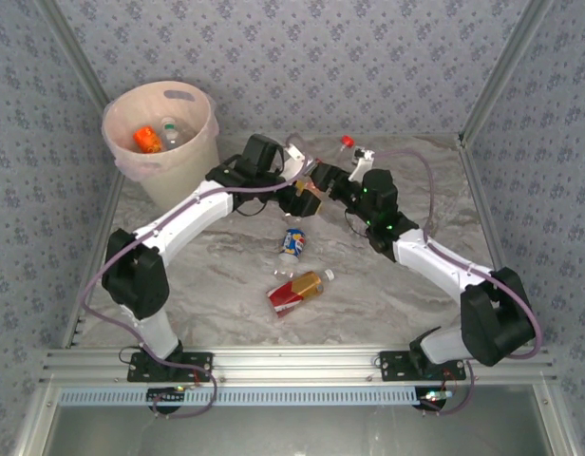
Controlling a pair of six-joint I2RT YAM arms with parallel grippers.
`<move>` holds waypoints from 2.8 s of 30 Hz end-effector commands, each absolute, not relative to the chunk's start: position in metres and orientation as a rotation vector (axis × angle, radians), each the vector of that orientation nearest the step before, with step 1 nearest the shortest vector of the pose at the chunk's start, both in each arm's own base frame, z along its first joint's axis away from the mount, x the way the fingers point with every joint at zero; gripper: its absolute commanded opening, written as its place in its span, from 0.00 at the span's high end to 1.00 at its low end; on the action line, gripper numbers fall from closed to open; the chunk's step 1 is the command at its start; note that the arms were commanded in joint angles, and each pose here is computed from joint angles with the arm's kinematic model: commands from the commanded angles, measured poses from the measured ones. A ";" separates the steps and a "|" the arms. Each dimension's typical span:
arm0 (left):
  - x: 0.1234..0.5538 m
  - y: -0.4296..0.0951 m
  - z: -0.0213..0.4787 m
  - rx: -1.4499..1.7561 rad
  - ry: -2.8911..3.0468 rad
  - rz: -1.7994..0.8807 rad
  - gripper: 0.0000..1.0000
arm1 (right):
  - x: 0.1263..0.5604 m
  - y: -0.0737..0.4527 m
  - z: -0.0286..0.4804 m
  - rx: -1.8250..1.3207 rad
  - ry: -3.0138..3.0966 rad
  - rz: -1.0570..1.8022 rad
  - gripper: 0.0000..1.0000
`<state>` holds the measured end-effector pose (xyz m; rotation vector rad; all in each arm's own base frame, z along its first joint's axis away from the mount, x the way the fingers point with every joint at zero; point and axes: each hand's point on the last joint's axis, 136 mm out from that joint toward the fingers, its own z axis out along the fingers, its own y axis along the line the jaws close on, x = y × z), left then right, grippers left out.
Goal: Put the plastic bottles in the bin
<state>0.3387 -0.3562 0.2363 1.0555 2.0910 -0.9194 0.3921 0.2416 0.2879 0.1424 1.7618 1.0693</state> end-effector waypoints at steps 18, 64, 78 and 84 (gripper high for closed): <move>0.358 -0.350 0.241 0.952 2.054 -1.003 0.53 | 0.348 0.227 0.340 -0.098 1.557 1.251 0.00; 0.546 -0.036 0.390 -0.145 1.657 -0.088 0.41 | 0.359 0.174 0.317 0.064 1.575 1.052 0.00; 0.536 -0.035 0.361 -0.262 1.775 -0.274 0.09 | 0.362 0.173 0.310 0.077 1.599 1.032 0.00; 0.526 -0.046 0.371 -0.229 1.793 -0.348 0.02 | 0.366 0.167 0.301 0.115 1.620 1.001 0.00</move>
